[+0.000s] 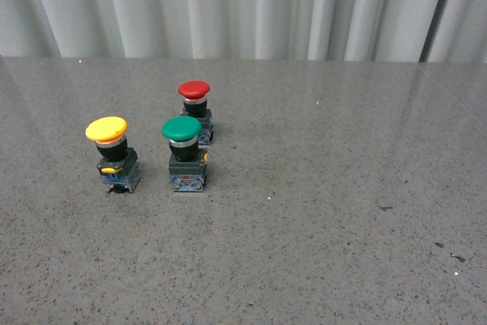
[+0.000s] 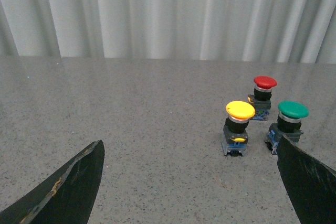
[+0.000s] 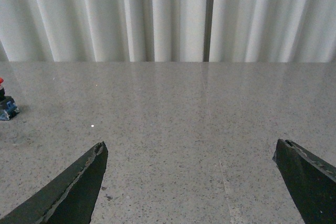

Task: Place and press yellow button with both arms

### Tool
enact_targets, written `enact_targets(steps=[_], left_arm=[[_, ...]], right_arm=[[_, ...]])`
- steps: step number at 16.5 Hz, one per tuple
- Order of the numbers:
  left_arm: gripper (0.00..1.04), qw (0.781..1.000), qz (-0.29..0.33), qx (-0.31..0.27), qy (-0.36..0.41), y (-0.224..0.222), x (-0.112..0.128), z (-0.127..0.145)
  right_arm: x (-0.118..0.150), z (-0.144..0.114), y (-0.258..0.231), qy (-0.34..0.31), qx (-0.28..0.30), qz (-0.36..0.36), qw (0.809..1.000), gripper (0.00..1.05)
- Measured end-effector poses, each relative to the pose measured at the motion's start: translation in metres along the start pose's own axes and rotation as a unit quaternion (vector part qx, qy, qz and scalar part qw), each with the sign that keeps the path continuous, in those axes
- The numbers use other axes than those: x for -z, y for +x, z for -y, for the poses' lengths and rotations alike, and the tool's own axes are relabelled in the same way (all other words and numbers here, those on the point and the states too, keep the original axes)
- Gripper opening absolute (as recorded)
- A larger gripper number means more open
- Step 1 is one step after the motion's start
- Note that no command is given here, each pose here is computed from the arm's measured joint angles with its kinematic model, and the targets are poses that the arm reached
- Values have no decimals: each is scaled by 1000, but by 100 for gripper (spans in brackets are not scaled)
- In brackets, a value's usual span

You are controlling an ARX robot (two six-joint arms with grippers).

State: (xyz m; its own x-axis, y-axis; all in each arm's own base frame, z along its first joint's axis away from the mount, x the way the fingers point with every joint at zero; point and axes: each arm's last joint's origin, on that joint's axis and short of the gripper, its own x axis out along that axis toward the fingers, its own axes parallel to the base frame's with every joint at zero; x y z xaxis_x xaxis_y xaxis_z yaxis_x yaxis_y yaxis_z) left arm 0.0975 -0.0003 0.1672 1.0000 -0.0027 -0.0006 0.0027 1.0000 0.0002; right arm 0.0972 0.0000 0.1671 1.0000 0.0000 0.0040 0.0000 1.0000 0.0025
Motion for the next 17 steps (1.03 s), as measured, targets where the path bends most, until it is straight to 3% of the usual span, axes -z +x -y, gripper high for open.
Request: enact_targets(steps=[17], left_arm=[[98, 1000, 0, 0, 0, 0, 0, 0]], right_arm=[[0, 0, 0, 0, 0, 0, 1000, 98]])
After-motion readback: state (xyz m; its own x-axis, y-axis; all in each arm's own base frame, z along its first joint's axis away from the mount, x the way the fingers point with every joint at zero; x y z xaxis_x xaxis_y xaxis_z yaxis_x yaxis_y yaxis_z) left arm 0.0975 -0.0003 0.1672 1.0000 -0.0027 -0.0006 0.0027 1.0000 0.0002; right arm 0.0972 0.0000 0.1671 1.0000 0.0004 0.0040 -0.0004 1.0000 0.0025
